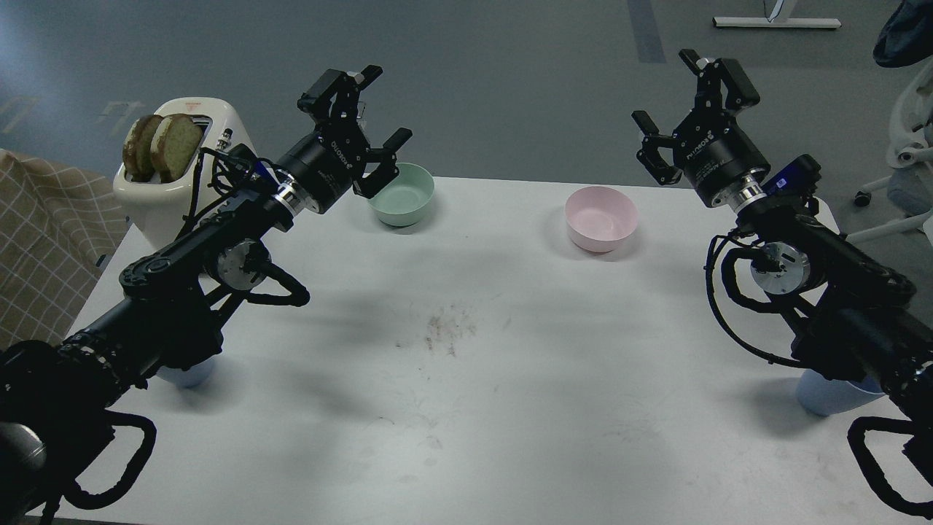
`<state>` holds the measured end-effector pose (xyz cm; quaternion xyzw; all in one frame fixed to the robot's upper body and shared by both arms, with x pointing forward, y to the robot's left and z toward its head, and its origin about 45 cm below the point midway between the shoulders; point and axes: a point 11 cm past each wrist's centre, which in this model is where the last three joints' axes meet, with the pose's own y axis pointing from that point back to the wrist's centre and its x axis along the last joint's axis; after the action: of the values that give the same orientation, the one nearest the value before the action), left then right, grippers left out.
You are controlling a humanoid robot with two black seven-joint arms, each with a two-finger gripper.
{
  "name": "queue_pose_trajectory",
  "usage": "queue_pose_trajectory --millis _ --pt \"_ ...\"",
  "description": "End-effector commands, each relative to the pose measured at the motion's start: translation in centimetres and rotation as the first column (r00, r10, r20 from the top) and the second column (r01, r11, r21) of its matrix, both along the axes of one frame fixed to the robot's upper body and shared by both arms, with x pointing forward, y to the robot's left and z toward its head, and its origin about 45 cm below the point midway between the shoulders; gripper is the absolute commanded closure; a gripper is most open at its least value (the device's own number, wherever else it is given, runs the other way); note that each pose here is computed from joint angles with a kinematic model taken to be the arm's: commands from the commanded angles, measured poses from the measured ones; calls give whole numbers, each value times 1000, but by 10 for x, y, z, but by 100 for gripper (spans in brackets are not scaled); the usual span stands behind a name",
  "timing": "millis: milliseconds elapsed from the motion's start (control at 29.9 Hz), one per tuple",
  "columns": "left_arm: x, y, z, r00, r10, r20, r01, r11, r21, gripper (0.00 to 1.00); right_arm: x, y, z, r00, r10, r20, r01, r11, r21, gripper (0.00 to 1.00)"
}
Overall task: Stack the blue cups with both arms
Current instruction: 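Raise both grippers and move the left arm toward the nearby blue cup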
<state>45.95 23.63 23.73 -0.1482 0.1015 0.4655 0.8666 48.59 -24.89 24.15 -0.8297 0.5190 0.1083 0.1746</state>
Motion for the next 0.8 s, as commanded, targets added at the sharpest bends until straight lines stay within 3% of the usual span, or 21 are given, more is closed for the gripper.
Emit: queue_pose_trajectory --millis 0,769 --pt "0 -2 0 1000 1 0 -1 1000 -6 2 0 -6 2 1000 -11 3 11 1000 -3 0" --pt "10 23 -7 996 90 -28 -89 995 33 2 11 -30 10 997 -75 15 75 994 -76 0"
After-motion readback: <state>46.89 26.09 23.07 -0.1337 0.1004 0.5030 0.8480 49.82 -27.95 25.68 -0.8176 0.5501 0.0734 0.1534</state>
